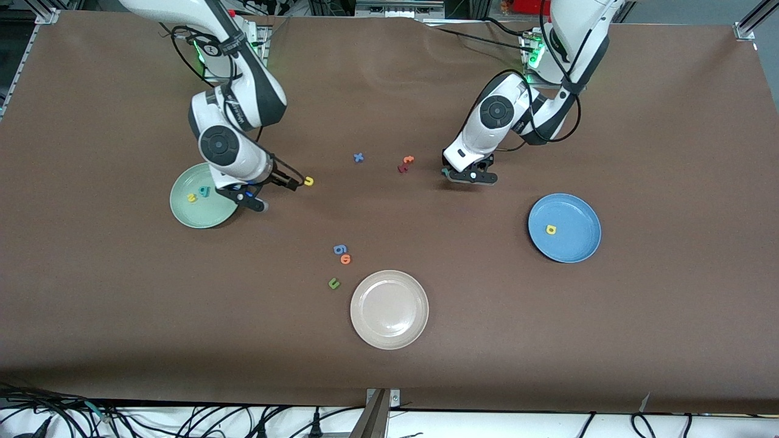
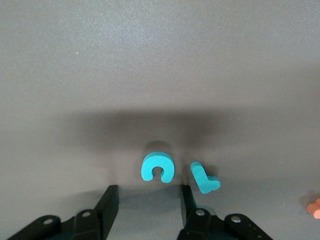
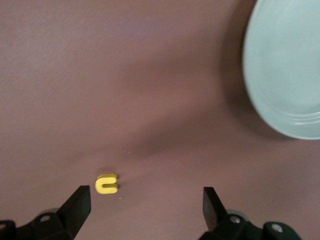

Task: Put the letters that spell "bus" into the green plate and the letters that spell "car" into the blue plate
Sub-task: 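Grasp the yellow u with the right gripper while the left gripper lowers to teal c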

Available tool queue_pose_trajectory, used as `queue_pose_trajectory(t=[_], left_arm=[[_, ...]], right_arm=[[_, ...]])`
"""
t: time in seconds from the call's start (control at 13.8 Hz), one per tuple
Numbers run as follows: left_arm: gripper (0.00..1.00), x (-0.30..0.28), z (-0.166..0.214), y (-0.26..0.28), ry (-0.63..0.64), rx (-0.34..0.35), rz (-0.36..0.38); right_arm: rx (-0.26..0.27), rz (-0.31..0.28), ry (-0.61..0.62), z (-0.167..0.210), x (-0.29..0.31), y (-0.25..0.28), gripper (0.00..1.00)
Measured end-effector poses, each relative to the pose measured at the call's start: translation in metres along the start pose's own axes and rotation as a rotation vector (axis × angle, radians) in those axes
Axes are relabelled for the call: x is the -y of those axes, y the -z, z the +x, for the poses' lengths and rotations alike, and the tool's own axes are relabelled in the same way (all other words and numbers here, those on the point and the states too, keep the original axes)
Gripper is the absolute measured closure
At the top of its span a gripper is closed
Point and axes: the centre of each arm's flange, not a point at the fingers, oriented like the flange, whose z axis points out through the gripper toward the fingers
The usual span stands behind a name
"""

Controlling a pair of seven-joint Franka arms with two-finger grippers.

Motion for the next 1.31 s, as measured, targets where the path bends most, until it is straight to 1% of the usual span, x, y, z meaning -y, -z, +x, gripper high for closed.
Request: queue_pose_trajectory(t=[0.15, 0.22, 0.51, 0.58, 0.65, 0.73, 0.8, 0.87, 0.94, 1.02, 1.31], left_arm=[[0.44, -0.004, -0.002, 0.0, -0.004, 0.0, 0.0], [0.47, -0.006, -0.003, 0.0, 0.001, -0.001, 0.0], [0.48, -0.009, -0.004, 0.0, 0.004, -0.002, 0.0], [0.48, -0.009, -0.004, 0.0, 0.003, -0.002, 0.0], [0.49, -0.009, -0.004, 0.0, -0.003, -0.004, 0.003], [0.49, -0.01, -0.004, -0.001, -0.01, -0.008, 0.01], [0.49, -0.01, -0.003, -0.001, -0.012, -0.013, 0.016], [0.49, -0.011, -0.002, -0.001, -0.012, -0.018, 0.02], [0.49, -0.012, -0.001, -0.001, -0.011, -0.021, 0.022], [0.49, -0.012, 0.0, -0.002, -0.006, -0.022, 0.022], [0.51, -0.012, 0.002, -0.002, -0.002, -0.021, 0.023]], right_arm=[[-0.011, 0.019, 0.021, -0.008, 0.013, -0.009, 0.01], [-0.017, 0.03, 0.031, -0.011, 0.018, -0.015, 0.01], [-0.043, 0.079, 0.042, -0.022, 0.035, -0.041, 0.01], [-0.045, 0.084, 0.045, -0.024, 0.036, -0.047, 0.02], [-0.043, 0.081, 0.045, -0.026, 0.035, -0.053, 0.05], [-0.039, 0.078, 0.045, -0.027, 0.034, -0.057, 0.05], [-0.036, 0.074, 0.044, -0.027, 0.033, -0.06, 0.1], [-0.034, 0.071, 0.045, -0.028, 0.032, -0.062, 0.1], [-0.032, 0.068, 0.045, -0.029, 0.031, -0.063, 0.17], [-0.03, 0.066, 0.047, -0.031, 0.031, -0.065, 0.19], [-0.052, 0.092, 0.056, -0.038, 0.032, -0.072, 0.19]])
